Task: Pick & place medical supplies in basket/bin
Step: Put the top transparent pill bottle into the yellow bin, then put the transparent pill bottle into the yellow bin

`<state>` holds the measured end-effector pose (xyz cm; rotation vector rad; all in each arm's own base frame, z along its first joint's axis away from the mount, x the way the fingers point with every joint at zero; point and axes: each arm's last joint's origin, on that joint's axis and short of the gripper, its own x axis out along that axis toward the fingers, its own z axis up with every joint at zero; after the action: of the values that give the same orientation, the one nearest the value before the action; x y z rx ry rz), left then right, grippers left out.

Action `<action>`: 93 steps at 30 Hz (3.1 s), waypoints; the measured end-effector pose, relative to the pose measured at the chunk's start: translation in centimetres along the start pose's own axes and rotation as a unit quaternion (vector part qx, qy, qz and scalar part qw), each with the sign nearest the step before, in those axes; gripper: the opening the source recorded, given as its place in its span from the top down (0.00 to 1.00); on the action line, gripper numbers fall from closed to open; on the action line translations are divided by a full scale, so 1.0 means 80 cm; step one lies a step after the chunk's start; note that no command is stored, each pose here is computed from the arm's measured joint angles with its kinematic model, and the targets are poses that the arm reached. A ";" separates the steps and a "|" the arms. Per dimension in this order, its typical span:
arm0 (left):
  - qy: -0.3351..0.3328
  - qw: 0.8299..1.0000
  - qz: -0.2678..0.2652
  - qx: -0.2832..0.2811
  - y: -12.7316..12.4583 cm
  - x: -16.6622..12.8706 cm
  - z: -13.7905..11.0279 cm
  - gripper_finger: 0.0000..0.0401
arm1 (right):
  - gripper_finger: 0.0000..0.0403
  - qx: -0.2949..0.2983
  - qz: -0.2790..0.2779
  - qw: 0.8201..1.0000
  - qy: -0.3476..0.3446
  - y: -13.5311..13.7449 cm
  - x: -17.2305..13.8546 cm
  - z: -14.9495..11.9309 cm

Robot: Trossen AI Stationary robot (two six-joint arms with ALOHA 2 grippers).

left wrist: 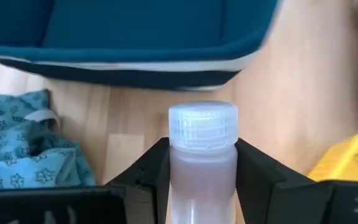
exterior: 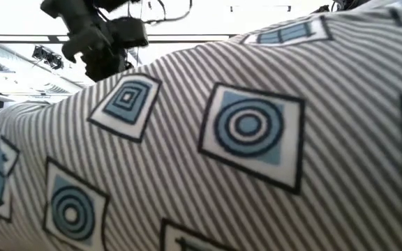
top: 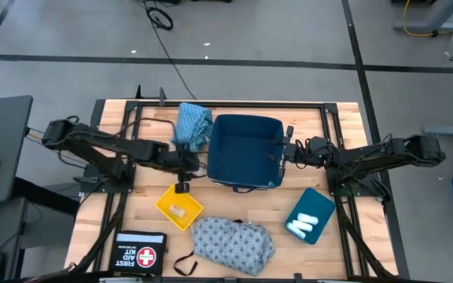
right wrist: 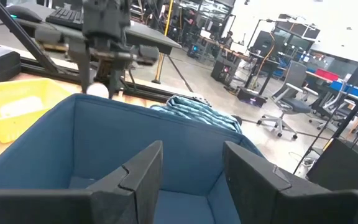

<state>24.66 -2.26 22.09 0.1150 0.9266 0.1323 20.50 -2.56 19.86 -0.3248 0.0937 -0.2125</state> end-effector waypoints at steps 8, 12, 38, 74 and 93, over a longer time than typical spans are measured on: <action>-0.188 0.979 -0.049 -0.054 -0.023 -0.031 -0.032 0.68 | 0.56 0.000 0.000 1.000 0.001 0.000 0.000 0.000; -0.294 0.947 -0.108 -0.071 -0.034 -0.043 -0.051 0.68 | 0.56 0.004 0.000 1.000 0.001 0.000 0.000 0.000; -0.113 0.976 -0.181 -0.039 -0.078 -0.005 -0.139 0.68 | 0.56 0.041 -0.010 0.999 0.018 0.000 0.000 -0.004; -0.049 0.995 0.058 -0.062 -0.053 0.009 -0.153 0.45 | 0.56 0.041 -0.015 0.999 0.019 0.000 0.000 -0.004; -0.098 0.985 -0.142 0.022 -0.094 -0.023 -0.086 0.52 | 0.56 0.039 -0.015 0.999 0.019 0.000 0.000 -0.004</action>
<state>18.54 -9.66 18.32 0.0347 0.7415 -0.1609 20.46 -2.66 19.58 -0.2452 0.1184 -0.2514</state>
